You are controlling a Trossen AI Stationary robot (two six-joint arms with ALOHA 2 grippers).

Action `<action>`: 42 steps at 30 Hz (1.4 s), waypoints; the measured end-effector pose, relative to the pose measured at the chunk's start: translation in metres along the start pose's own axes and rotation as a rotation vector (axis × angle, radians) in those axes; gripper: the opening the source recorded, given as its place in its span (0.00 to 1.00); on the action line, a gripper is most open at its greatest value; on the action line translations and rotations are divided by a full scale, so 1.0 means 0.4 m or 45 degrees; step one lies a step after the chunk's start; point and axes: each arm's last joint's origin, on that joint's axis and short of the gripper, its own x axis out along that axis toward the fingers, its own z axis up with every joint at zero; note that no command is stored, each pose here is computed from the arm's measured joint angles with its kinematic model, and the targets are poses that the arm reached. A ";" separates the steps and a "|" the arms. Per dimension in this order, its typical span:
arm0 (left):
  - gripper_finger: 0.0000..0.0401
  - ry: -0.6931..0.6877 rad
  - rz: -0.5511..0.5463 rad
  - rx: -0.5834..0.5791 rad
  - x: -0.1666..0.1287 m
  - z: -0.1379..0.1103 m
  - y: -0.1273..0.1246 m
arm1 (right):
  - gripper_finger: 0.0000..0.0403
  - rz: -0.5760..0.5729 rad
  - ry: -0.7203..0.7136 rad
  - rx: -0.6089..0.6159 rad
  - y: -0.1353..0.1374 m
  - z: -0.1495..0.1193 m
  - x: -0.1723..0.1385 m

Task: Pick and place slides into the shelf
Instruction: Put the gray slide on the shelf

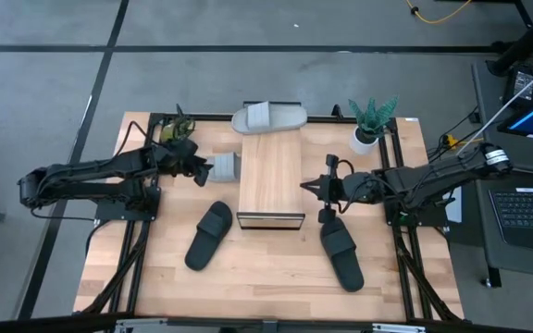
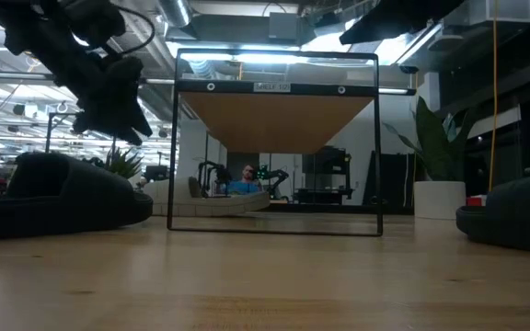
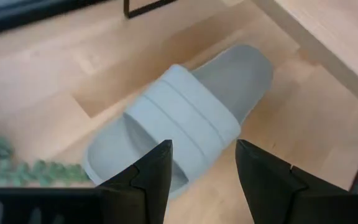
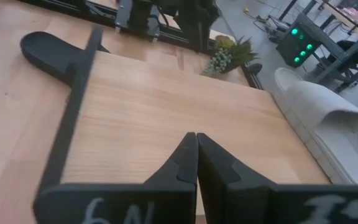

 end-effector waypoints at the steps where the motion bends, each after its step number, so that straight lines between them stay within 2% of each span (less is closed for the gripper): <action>1: 0.42 0.014 -0.014 -0.031 0.002 -0.001 0.003 | 0.01 0.006 -0.007 -0.002 0.004 0.002 -0.002; 10: 0.42 0.104 -0.099 -0.200 0.011 0.004 0.028 | 0.01 0.040 -0.027 -0.081 0.021 0.006 -0.010; 15: 0.42 0.161 -0.048 -0.255 0.033 0.003 0.044 | 0.01 0.038 -0.035 -0.080 0.021 0.007 -0.010; 20: 0.42 0.215 -0.025 -0.270 0.061 0.005 0.058 | 0.01 0.038 -0.037 -0.080 0.021 0.008 -0.010; 25: 0.42 0.251 -0.086 -0.304 0.092 0.014 0.069 | 0.01 0.038 -0.037 -0.079 0.021 0.008 -0.010; 32: 0.42 0.339 -0.069 -0.332 0.135 0.009 0.093 | 0.01 0.038 -0.036 -0.081 0.021 0.008 -0.010; 36: 0.42 0.337 -0.150 -0.335 0.157 0.016 0.091 | 0.01 0.038 -0.036 -0.081 0.021 0.008 -0.010; 42: 0.42 0.383 -0.164 -0.349 0.186 0.009 0.101 | 0.01 0.038 -0.036 -0.081 0.021 0.008 -0.010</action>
